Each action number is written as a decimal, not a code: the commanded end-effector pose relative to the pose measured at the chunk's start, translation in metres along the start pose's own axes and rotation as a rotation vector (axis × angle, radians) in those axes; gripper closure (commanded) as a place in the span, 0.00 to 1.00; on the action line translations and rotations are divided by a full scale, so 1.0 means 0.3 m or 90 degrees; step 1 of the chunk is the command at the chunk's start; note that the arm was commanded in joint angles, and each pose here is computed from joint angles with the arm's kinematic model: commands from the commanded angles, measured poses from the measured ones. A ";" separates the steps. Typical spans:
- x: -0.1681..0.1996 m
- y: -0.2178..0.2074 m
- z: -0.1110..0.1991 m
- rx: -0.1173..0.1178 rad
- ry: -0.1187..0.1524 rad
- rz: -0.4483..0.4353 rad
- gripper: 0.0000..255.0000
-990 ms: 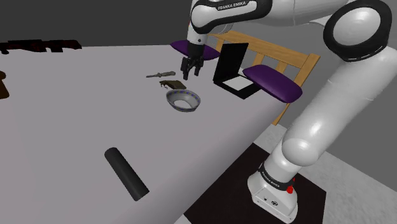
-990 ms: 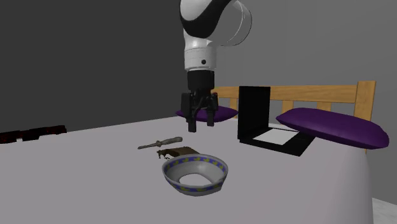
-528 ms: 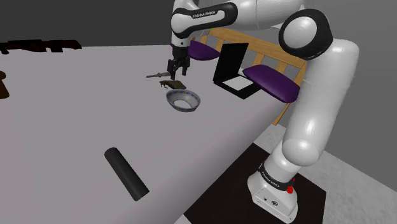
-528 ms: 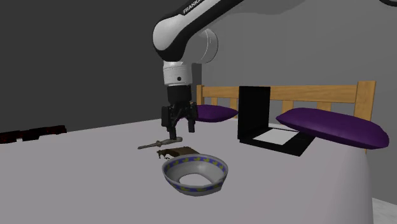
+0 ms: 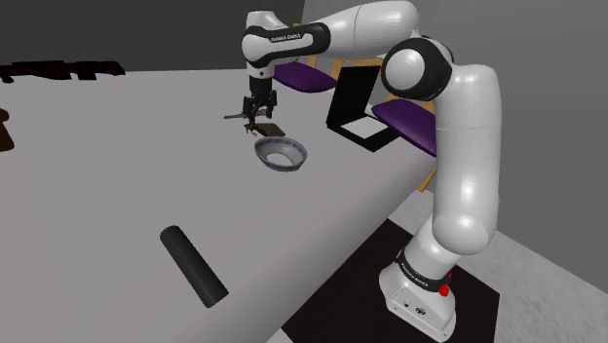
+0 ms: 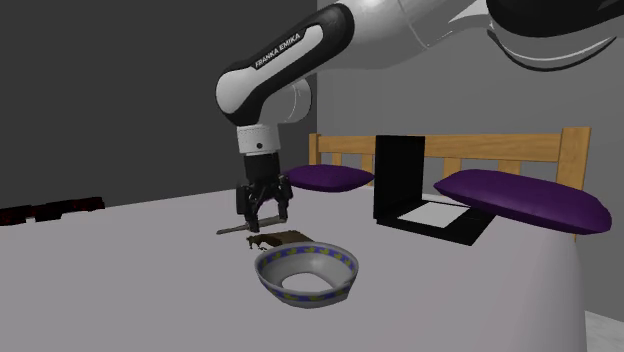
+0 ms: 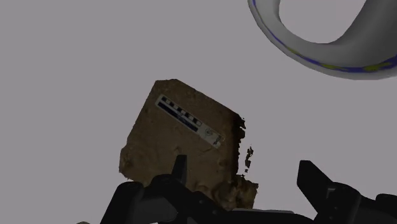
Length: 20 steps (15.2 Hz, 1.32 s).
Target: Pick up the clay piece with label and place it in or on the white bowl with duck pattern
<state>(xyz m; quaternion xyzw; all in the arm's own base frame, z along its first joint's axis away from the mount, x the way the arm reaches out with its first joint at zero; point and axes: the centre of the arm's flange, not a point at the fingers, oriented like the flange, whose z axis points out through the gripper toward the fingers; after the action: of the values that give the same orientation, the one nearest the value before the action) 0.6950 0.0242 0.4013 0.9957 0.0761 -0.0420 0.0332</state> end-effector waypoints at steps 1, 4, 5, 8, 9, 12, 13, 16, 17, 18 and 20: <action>0.003 -0.002 0.035 0.000 0.000 0.000 0.00; 0.003 -0.002 0.098 0.000 0.000 0.000 0.00; 0.003 -0.002 0.098 0.000 0.000 0.000 0.00; 0.003 -0.002 0.098 0.000 0.000 0.000 0.00; 0.003 -0.002 0.098 0.000 0.000 0.000 0.00; 0.003 -0.002 0.098 0.000 0.000 0.000 0.00; 0.003 -0.002 0.098 0.000 0.000 0.000 1.00; 0.003 -0.002 0.098 0.000 0.000 0.000 1.00; 0.003 -0.002 0.098 0.000 0.000 0.000 1.00; 0.003 -0.002 0.098 0.000 0.000 0.000 1.00; 0.003 -0.002 0.098 0.000 0.000 0.000 1.00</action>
<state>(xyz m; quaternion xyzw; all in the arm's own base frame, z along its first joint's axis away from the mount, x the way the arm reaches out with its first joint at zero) 0.6937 0.0227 0.3725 0.9957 0.0760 -0.0416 0.0336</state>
